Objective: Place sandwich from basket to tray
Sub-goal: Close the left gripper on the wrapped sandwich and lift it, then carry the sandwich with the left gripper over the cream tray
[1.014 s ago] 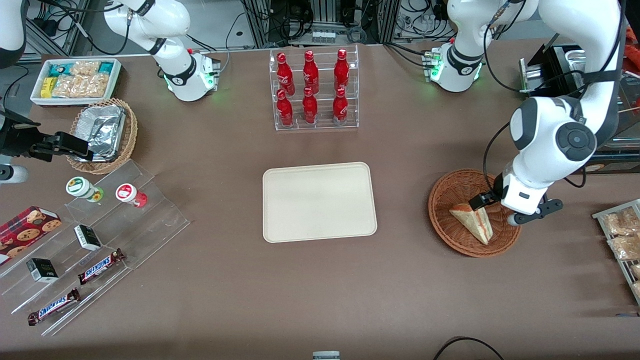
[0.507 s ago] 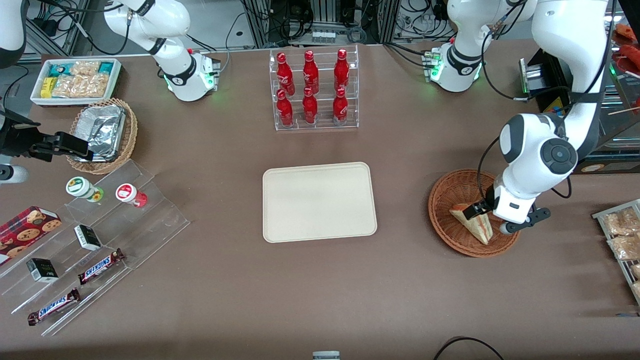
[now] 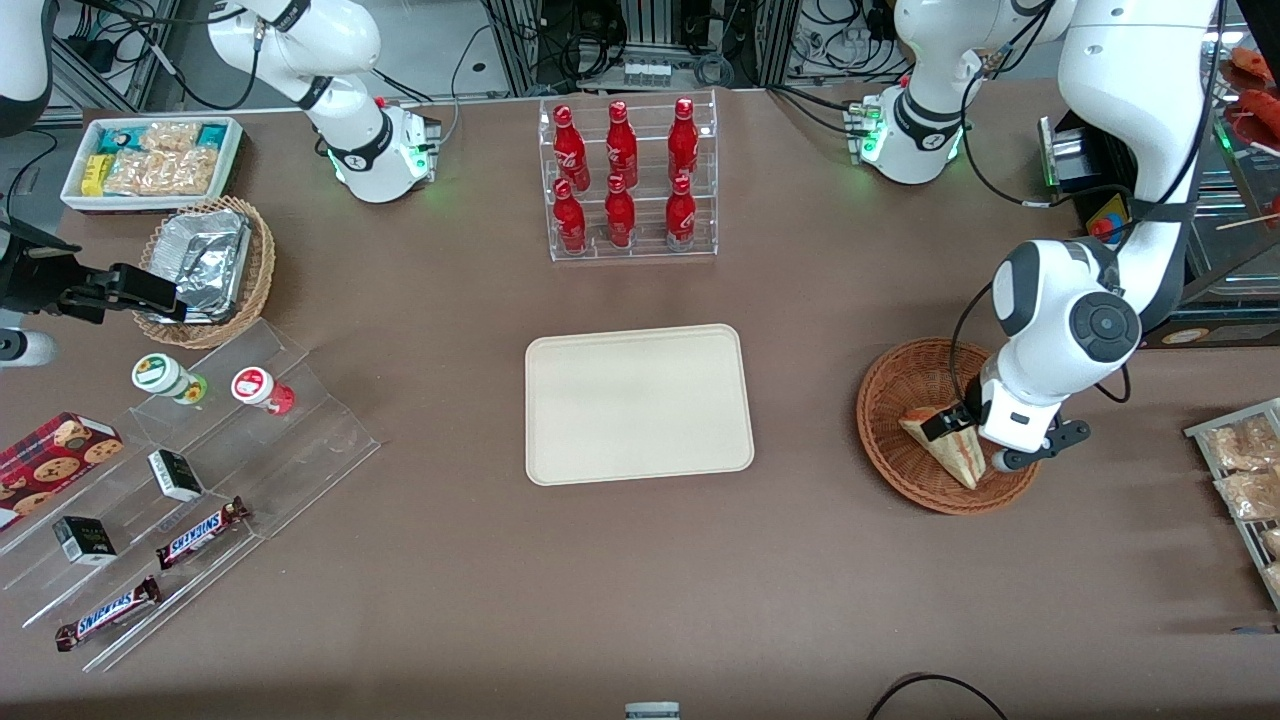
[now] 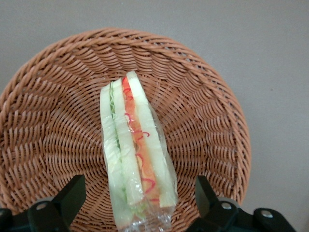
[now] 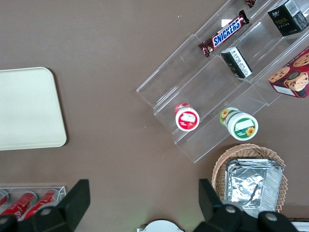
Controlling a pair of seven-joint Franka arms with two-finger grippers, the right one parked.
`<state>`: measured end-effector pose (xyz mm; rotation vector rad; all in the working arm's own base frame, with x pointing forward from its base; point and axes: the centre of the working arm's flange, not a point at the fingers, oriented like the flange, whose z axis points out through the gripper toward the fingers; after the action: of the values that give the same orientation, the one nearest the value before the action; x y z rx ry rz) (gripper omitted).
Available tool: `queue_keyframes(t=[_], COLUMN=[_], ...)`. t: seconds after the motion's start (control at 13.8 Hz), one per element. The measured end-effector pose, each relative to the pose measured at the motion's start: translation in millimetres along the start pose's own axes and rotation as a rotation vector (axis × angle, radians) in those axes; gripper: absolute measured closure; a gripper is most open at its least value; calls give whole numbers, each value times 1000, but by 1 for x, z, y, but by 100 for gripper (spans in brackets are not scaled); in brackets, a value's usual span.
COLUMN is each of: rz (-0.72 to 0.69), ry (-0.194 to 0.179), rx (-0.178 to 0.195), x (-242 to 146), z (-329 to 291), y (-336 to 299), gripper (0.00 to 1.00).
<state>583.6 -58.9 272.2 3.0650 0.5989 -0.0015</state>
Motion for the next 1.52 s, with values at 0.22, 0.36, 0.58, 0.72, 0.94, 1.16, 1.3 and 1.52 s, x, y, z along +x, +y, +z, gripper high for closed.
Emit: queue_keyframes(t=[0.22, 0.36, 0.58, 0.72, 0.94, 1.16, 1.3, 1.52], rz=[-3, -6, -14, -16, -15, -3, 20, 118], ry=[-1, 2, 4, 8, 19, -9, -18, -9], rx=[-1, -3, -4, -6, -11, 4, 8, 0], x=[0, 0, 1, 2, 8, 18, 16, -17], z=[13, 16, 16, 14, -2, -54, -98, -138], y=[0, 0, 0, 0, 4, 18, 46, 118], gripper=[0, 5, 40, 59, 80, 80, 80, 81])
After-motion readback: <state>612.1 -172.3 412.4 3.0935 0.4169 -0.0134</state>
